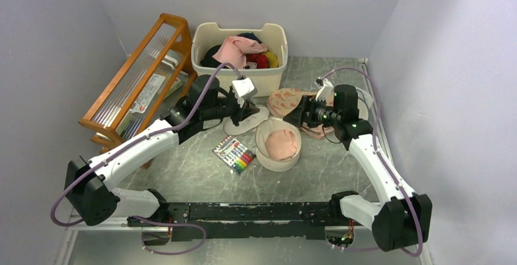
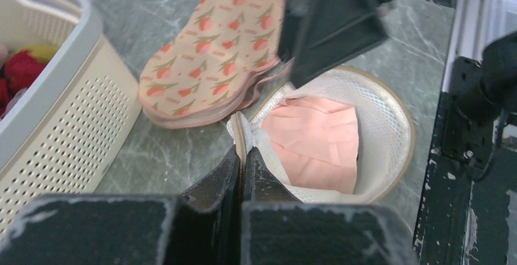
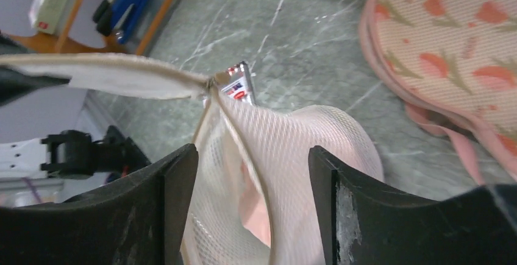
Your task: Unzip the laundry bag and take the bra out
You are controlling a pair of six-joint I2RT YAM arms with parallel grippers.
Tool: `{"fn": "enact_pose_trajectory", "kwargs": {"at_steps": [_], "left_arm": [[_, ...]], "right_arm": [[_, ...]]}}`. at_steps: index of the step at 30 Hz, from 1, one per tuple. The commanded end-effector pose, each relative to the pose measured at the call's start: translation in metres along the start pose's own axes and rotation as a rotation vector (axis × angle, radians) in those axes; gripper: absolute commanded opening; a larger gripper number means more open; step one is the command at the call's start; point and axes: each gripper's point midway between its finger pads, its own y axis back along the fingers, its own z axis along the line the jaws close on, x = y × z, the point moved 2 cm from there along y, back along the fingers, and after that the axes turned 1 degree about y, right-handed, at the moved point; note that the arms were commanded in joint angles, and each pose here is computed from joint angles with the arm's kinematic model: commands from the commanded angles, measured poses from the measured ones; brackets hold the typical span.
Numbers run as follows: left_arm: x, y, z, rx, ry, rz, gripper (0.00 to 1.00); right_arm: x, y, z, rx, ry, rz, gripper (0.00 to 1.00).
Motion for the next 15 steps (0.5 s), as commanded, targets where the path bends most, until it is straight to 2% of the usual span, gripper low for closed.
{"fn": "enact_pose_trajectory", "kwargs": {"at_steps": [1, 5, 10, 12, 15], "left_arm": [[-0.010, 0.000, 0.020, -0.053, 0.096, -0.011, 0.07], [-0.006, 0.000, 0.028, -0.088, 0.107, 0.002, 0.07], [-0.006, 0.004, 0.038, -0.135, 0.113, 0.006, 0.07], [-0.006, 0.005, 0.038, -0.137, 0.107, 0.003, 0.07], [-0.005, 0.005, 0.040, -0.143, 0.104, 0.007, 0.07]], "right_arm": [[0.001, 0.021, -0.010, 0.185, 0.025, 0.013, 0.70], [0.020, 0.023, -0.009, 0.264, -0.003, 0.085, 0.75], [0.052, 0.023, 0.005, 0.273, -0.015, 0.146, 0.77], [0.060, 0.026, 0.007, 0.285, -0.028, 0.146, 0.76], [0.071, 0.031, 0.006, 0.295, -0.051, 0.141, 0.70]]}}
